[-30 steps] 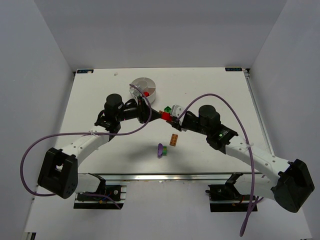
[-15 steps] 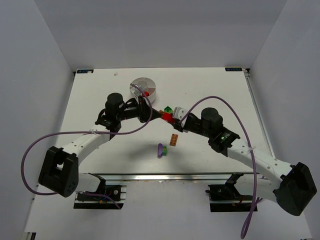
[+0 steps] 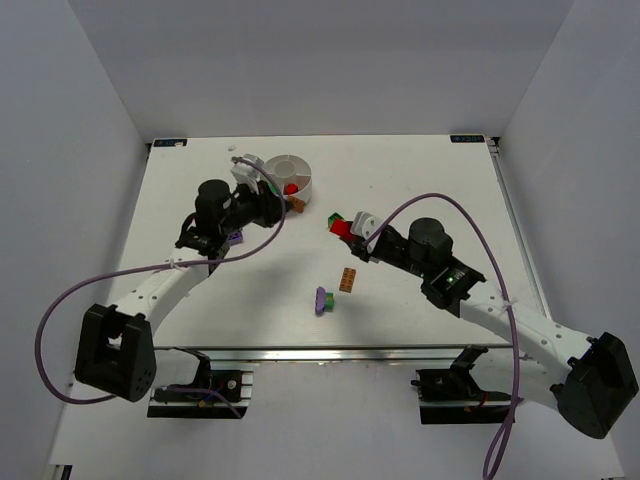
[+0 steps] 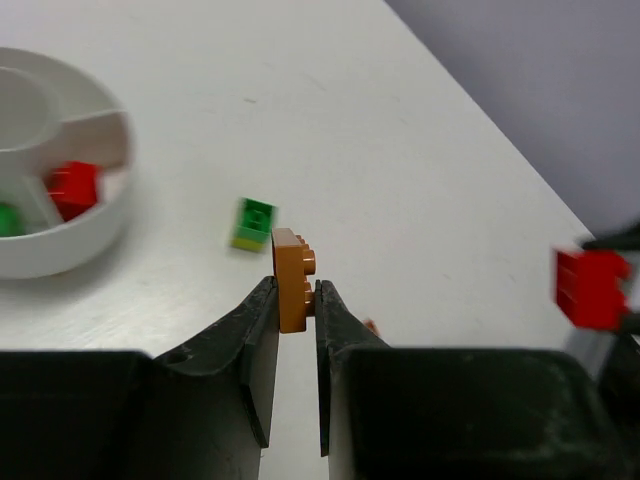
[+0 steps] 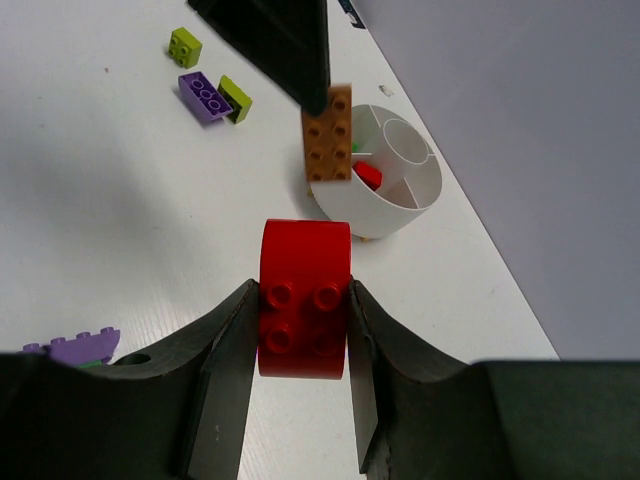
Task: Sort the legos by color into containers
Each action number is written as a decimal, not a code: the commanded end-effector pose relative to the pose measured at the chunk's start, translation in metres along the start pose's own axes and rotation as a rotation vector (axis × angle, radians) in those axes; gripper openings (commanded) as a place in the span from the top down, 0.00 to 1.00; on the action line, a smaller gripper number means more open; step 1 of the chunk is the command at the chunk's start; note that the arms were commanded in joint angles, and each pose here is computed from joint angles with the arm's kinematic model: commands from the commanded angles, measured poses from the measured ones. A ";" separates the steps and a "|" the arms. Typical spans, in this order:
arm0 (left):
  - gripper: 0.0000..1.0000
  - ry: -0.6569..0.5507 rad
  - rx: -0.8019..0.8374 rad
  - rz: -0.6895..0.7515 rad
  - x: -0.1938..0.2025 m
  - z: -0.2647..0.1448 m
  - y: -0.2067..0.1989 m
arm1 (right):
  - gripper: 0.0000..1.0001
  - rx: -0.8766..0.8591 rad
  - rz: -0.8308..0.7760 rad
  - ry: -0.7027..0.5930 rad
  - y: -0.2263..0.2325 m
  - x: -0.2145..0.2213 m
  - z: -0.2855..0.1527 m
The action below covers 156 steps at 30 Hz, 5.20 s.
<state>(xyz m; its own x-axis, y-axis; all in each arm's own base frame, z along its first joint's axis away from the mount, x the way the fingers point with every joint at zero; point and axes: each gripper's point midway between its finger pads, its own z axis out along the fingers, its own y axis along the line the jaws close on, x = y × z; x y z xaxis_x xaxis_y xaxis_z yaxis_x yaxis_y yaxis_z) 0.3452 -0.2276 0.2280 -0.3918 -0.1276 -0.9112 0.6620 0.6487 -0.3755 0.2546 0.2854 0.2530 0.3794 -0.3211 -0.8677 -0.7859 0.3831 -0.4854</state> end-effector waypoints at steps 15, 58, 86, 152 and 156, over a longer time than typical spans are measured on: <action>1.00 -0.091 -0.593 0.117 -0.103 0.020 0.172 | 1.00 0.005 0.011 -0.104 -0.003 -0.030 -0.010; 0.45 0.057 -0.482 0.153 -0.054 0.079 0.207 | 1.00 -0.008 -0.002 -0.096 0.000 -0.026 -0.009; 0.34 -0.177 0.177 -0.256 -0.063 0.003 -0.024 | 1.00 -0.004 0.015 -0.045 -0.001 -0.007 -0.001; 1.00 0.171 0.189 -0.089 0.023 0.038 -0.063 | 0.10 0.036 -0.002 0.017 -0.008 0.010 0.006; 1.00 0.109 -0.017 -0.052 0.000 0.042 -0.013 | 0.11 0.032 -0.011 -0.007 -0.010 -0.001 0.001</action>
<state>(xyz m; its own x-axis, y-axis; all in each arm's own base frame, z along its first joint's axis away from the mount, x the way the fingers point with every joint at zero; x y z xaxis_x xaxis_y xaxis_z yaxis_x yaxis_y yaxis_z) 0.3271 -0.2968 0.2046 -0.5944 -0.0552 -0.8023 0.6740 0.5100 -0.5345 0.2622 0.2818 0.2178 0.3297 -0.3782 -0.8650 -0.7999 0.3747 -0.4687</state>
